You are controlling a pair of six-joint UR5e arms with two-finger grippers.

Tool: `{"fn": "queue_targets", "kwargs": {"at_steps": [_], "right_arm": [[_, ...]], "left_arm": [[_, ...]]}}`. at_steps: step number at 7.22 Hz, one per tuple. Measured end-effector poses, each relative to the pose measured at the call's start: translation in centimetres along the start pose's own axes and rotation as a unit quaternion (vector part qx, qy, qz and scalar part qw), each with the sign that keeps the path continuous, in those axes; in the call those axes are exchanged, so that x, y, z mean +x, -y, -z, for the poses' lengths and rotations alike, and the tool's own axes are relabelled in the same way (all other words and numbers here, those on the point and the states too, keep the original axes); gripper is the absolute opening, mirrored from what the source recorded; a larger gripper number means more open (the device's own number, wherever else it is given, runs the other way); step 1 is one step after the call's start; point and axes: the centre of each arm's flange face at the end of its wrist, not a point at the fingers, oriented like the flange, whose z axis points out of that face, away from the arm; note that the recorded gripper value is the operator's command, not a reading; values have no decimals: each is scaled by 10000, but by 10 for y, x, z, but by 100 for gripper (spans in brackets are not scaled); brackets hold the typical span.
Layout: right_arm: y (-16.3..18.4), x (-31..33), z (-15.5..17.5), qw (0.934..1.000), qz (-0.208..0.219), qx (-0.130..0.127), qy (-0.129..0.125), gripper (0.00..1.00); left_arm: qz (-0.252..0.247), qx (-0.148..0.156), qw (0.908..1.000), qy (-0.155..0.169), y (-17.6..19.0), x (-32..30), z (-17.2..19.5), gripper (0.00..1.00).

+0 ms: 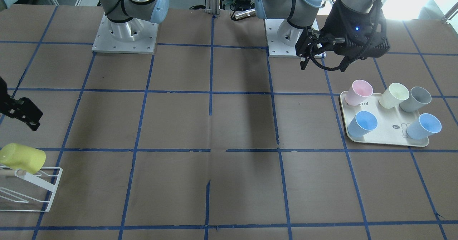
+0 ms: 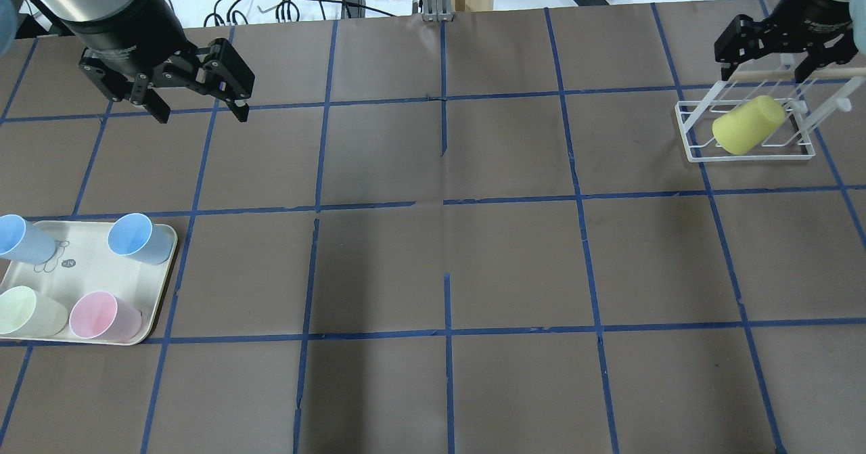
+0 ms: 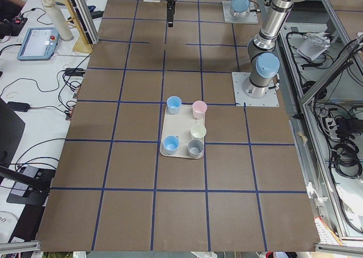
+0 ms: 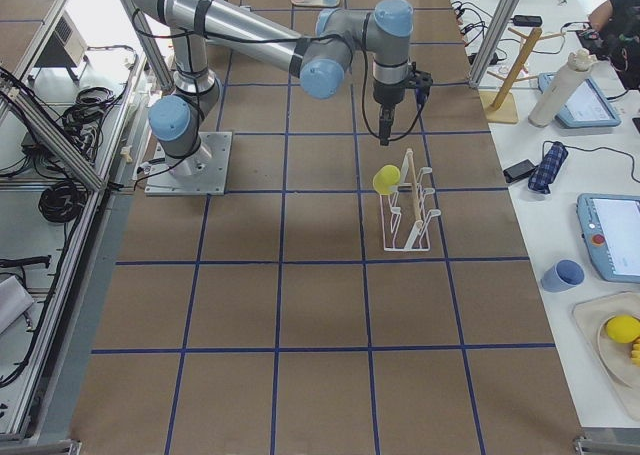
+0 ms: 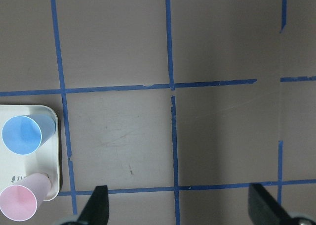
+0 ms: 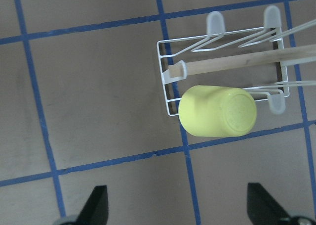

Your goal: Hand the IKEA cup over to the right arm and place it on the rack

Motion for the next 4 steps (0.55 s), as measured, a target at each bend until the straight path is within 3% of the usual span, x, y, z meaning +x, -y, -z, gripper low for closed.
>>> {"fn": "queue_targets", "kwargs": {"at_steps": [2, 4], "right_arm": [[-11, -67, 33, 9981, 595, 60, 125, 100], [-41, -125, 61, 9925, 1118, -287, 395, 100]], "left_arm": [[-3, 5, 10000, 28, 0, -1, 1, 100], [5, 9, 10000, 20, 0, -1, 1, 100]]}}
